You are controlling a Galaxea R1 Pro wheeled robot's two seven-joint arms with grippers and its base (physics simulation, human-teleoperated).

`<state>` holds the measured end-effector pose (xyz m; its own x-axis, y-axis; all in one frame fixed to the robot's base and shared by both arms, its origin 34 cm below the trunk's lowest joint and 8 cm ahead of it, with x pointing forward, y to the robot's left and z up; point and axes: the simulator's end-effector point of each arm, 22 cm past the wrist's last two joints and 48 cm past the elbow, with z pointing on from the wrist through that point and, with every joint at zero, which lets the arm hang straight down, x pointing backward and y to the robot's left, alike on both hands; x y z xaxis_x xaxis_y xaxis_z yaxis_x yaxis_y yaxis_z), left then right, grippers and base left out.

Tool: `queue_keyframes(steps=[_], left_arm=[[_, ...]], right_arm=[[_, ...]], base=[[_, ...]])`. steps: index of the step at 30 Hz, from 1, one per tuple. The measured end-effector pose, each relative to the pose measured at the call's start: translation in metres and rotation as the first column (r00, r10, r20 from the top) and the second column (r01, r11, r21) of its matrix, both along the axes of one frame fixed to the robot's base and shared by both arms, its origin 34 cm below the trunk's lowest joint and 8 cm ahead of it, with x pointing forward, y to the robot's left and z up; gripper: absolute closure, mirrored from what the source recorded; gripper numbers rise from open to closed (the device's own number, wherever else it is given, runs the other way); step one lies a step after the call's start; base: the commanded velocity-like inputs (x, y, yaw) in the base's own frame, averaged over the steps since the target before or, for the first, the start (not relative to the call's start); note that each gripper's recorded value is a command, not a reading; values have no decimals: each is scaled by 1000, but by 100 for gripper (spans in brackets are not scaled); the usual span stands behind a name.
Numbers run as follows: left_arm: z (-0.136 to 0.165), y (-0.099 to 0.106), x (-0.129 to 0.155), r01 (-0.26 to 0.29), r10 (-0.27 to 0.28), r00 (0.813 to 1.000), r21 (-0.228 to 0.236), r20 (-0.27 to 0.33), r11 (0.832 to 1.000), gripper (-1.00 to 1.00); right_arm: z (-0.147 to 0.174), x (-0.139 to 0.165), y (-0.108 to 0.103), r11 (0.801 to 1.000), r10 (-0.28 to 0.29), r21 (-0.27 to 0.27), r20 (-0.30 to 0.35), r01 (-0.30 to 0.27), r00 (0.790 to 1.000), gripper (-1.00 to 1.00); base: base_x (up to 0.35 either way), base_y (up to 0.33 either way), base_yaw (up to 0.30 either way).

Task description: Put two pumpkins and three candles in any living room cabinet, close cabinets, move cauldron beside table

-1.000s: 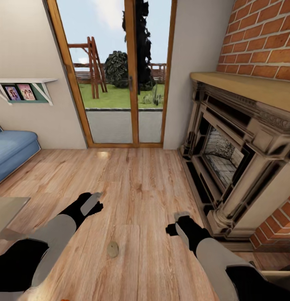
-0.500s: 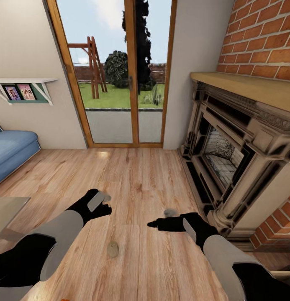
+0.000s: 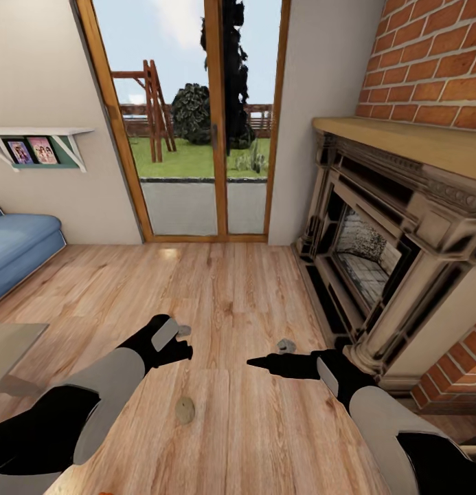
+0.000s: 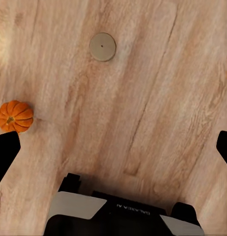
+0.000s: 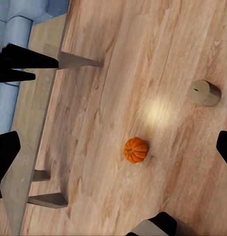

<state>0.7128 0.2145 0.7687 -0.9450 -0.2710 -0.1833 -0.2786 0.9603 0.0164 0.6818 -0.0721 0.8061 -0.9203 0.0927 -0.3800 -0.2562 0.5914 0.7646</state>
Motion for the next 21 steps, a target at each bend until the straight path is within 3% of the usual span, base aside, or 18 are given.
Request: queue_keyframes(steps=[7, 21], left_arm=[[-10, -8, 2, 2, -1, 1000, -34, 8, 999, -100], [-27, -5, 7, -4, 4, 1000, -37, 18, 999, -100]], right_arm=[[-8, 2, -1, 1000, -1, 0, 1, 1, 1000, -100], [-26, 4, 0, 1000, -1, -1, 3, 1, 1000, -100]], base=[[0, 0, 0], [0, 0, 0]])
